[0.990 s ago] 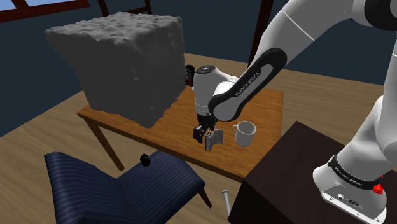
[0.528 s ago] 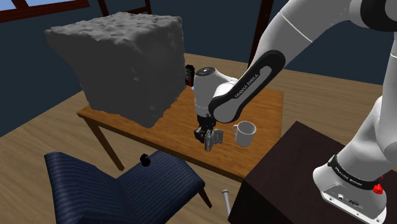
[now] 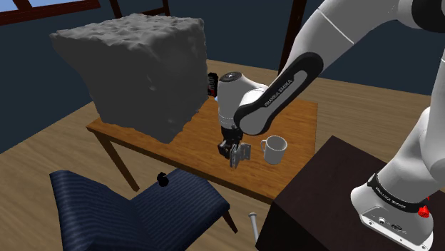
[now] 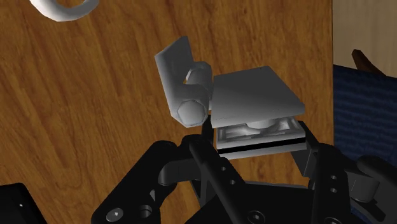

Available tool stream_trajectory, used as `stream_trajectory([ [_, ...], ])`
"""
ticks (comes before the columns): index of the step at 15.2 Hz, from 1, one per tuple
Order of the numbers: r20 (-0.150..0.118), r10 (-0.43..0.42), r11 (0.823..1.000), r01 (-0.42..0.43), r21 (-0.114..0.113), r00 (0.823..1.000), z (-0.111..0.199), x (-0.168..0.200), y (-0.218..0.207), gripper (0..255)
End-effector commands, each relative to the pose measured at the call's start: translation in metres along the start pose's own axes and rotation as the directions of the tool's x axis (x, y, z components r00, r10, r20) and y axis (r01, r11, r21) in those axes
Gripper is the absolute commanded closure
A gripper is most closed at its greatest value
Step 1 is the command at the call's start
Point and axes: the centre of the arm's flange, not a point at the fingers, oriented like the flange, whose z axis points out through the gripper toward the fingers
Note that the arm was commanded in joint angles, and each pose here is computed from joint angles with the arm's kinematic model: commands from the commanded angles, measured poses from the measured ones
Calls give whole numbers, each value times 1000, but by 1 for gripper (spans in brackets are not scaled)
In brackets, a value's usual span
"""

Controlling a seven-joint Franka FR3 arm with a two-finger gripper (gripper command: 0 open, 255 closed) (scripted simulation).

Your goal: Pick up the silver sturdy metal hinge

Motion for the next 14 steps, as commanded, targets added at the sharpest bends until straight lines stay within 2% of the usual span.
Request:
stream_trajectory([
  [1,0,0,1000,0,0,1000,-10,0,0,255],
  [12,0,0,1000,0,0,1000,-68,-2,0,255],
  [14,0,0,1000,0,0,1000,-69,-2,0,255],
])
